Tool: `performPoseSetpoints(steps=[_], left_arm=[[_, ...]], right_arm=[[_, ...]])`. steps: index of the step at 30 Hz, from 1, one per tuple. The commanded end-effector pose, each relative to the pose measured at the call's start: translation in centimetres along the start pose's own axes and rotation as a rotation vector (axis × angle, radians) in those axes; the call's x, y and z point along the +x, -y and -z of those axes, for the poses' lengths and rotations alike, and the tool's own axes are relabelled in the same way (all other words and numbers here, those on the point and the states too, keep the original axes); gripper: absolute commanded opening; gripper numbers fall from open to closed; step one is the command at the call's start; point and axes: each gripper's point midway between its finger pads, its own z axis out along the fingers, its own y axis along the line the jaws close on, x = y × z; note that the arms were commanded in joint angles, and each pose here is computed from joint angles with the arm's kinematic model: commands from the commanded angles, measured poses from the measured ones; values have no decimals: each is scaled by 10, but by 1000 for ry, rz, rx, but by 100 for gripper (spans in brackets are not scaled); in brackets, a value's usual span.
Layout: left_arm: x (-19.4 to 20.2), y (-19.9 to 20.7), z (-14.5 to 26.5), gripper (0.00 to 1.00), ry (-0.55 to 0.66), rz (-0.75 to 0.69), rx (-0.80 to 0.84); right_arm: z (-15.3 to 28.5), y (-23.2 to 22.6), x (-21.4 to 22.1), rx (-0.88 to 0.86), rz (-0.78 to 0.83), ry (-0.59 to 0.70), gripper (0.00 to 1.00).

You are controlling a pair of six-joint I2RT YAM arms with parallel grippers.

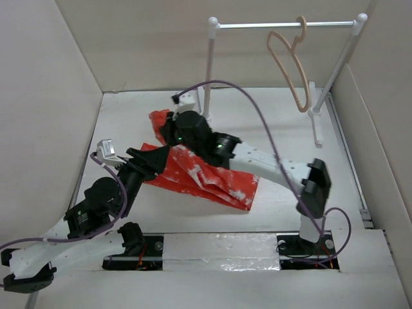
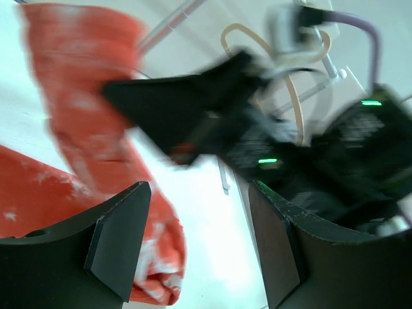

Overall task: Place the trousers on the hanger
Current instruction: Fold the trousers at the center of the board.

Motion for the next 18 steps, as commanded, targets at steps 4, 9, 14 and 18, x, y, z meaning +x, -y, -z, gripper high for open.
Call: performPoseSetpoints(steps=[4, 9, 14, 18], left_arm=[[-43, -15, 21, 60, 82, 4, -52], [-58, -31, 36, 61, 111, 15, -91], [-40, -39, 26, 65, 100, -15, -118], [13, -41, -7, 68, -5, -163, -182]], right_arm=[[-75, -68, 66, -29, 21, -6, 47], [-75, -68, 86, -85, -46, -52, 83], [-31, -16, 62, -85, -137, -13, 81], [23, 53, 65, 20, -174, 12, 13]])
